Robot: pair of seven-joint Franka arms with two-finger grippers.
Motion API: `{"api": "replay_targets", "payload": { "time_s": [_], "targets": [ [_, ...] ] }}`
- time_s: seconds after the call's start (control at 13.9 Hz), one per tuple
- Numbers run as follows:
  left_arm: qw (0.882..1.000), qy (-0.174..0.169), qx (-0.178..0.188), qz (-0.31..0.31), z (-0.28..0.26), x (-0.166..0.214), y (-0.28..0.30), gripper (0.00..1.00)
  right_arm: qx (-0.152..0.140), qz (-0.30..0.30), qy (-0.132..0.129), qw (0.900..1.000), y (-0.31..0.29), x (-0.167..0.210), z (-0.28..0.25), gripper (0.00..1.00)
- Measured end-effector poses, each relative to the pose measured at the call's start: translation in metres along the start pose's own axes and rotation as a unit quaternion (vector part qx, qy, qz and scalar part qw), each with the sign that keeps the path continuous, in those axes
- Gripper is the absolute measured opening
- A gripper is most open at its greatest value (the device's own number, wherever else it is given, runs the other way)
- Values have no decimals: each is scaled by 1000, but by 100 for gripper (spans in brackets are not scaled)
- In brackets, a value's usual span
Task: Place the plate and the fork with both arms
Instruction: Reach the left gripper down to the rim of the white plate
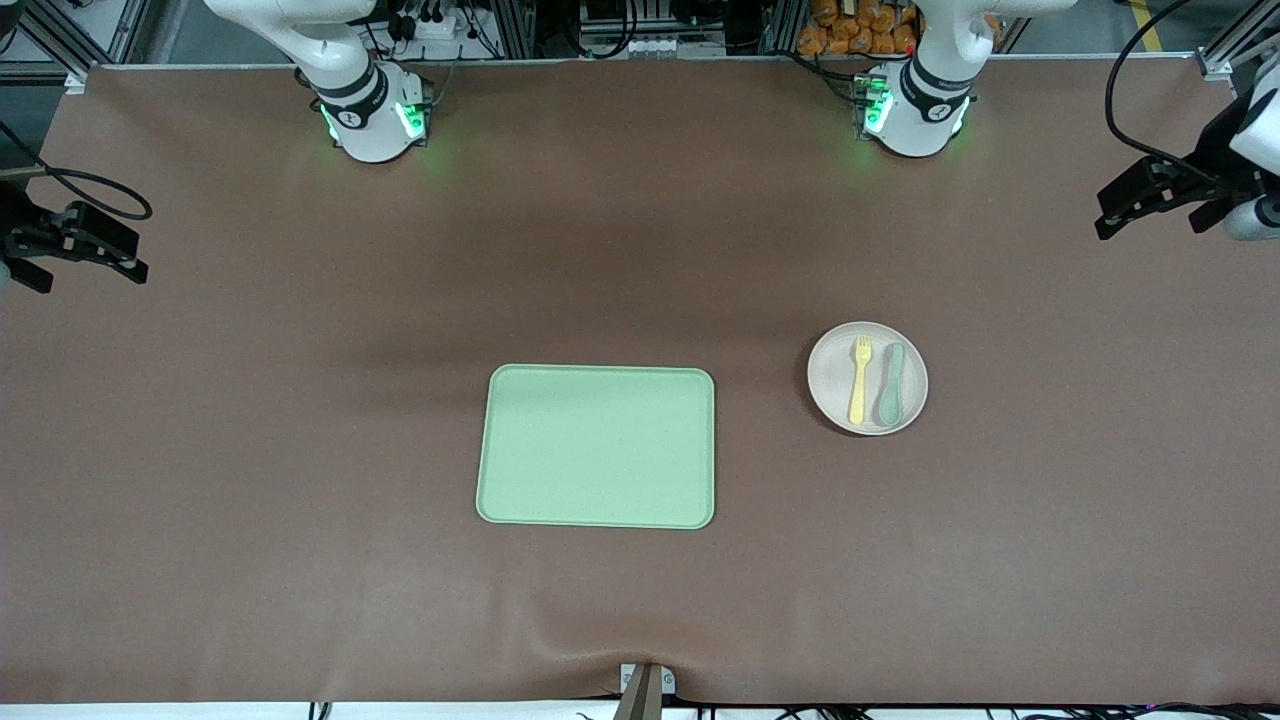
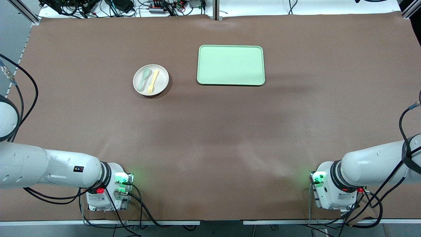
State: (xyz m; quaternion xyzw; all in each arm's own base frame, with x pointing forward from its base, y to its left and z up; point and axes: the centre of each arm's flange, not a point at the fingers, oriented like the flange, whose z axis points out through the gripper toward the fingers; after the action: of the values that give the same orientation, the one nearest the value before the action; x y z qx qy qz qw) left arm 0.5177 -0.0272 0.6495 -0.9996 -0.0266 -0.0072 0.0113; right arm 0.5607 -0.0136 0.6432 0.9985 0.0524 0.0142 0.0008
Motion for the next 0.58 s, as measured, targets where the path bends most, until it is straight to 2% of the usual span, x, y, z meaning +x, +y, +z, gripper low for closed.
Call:
{"api": "replay_targets", "payload": {
  "time_s": [0.22,0.36,0.51,0.58],
  "targets": [
    [1000,-3,0,-2,1,0,-3,100,0,0,0,1000,0,0,0,100],
    [1000,-19,3,-4,18,9,-4,100,0,0,0,1000,0,0,0,100],
    [999,-46,8,-5,68,32,-3,100,0,0,0,1000,0,0,0,100],
    [999,-47,9,-6,104,45,-1,100,0,0,0,1000,0,0,0,100]
  ]
}}
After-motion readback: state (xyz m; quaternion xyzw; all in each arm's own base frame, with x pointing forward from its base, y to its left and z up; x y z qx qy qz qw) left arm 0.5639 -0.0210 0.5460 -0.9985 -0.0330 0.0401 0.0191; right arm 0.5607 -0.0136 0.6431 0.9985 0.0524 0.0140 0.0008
